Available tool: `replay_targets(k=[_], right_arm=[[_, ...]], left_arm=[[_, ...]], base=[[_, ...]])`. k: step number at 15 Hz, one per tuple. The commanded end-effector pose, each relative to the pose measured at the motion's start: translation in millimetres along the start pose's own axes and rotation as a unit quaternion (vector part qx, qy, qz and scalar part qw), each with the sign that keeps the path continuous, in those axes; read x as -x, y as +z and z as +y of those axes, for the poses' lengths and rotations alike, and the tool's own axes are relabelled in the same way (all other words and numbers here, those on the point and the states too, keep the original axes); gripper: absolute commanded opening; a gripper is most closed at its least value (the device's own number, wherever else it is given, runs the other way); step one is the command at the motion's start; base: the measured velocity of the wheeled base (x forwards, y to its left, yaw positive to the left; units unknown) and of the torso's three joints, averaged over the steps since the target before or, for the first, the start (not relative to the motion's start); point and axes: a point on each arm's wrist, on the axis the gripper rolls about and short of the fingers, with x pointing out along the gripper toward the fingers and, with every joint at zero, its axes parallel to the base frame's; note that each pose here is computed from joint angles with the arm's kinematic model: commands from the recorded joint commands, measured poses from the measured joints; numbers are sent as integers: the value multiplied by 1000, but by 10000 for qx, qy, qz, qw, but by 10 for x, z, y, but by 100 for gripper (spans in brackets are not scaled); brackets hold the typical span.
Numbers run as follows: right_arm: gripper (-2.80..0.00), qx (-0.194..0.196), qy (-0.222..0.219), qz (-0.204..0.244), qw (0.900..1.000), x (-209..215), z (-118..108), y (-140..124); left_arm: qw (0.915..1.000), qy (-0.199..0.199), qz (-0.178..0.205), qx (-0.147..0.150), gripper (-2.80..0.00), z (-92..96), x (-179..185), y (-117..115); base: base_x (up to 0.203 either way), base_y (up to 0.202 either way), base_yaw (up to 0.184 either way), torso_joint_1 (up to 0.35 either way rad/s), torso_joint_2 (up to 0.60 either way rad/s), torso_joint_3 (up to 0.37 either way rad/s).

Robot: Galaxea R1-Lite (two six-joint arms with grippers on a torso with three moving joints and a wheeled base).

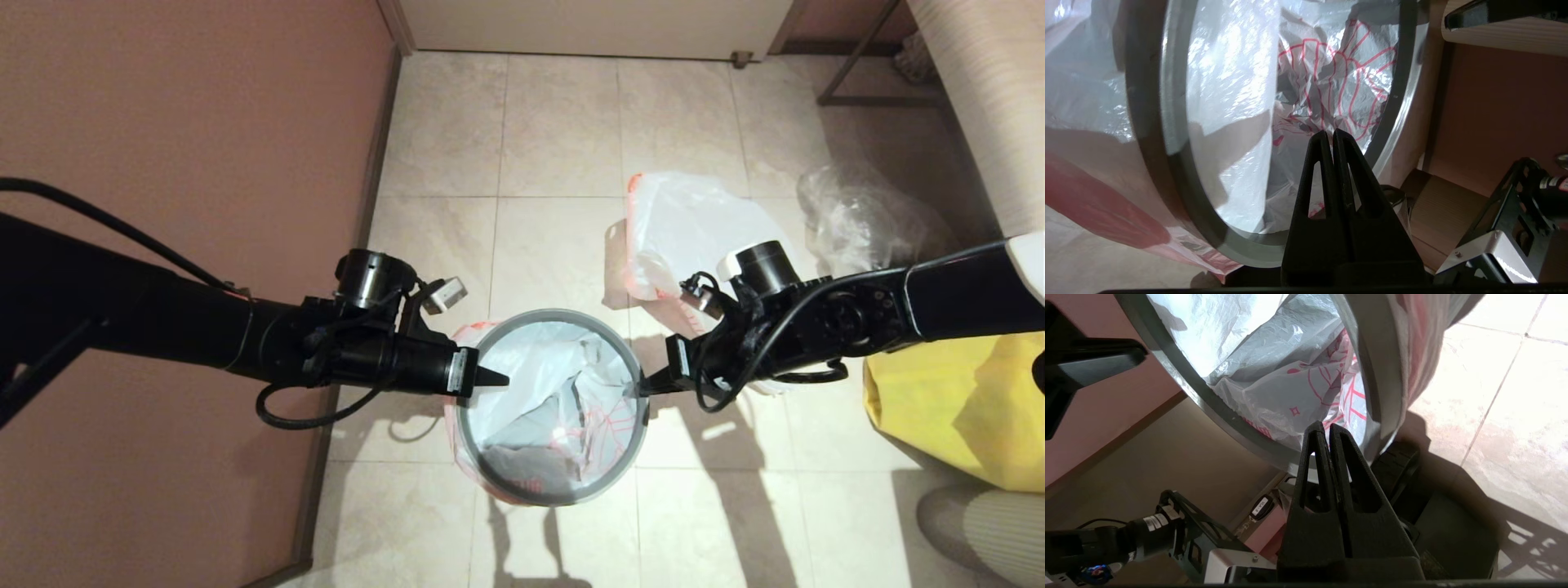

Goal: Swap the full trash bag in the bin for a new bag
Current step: Place the trash can ring on the trash can

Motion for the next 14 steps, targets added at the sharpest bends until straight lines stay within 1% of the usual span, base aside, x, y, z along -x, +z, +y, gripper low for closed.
replay_targets(k=[1, 3, 6, 10, 12, 14], right_arm=[[-280, -25, -3, 131, 9999, -201, -69, -34], [-280, -15, 7, 146, 9999, -314, -117, -41], [-280, -5, 14, 180, 9998, -467, -185, -58], [-280, -60, -29, 230, 9997, -665, -315, -43], [-280, -47, -19, 194, 9998, -664, -312, -19], [-280, -35, -10, 175, 9998, -648, -299, -13]], left_arm=[[9997, -78, 155, 183, -280, 193, -92, -88], [9989, -282, 211, 310, -280, 327, -129, -136], [9981, -300, 337, 429, -280, 474, -248, -206], [9973, -296, 437, 501, -280, 569, -367, -253], [9966, -276, 519, 578, -280, 655, -465, -297], [9965, -265, 526, 589, -280, 674, -480, -299]], base=[[0, 0, 0, 0, 0, 0], [0, 0, 0, 0, 0, 0], [0, 0, 0, 0, 0, 0], [0, 0, 0, 0, 0, 0], [0, 0, 0, 0, 0, 0], [0, 0, 0, 0, 0, 0]])
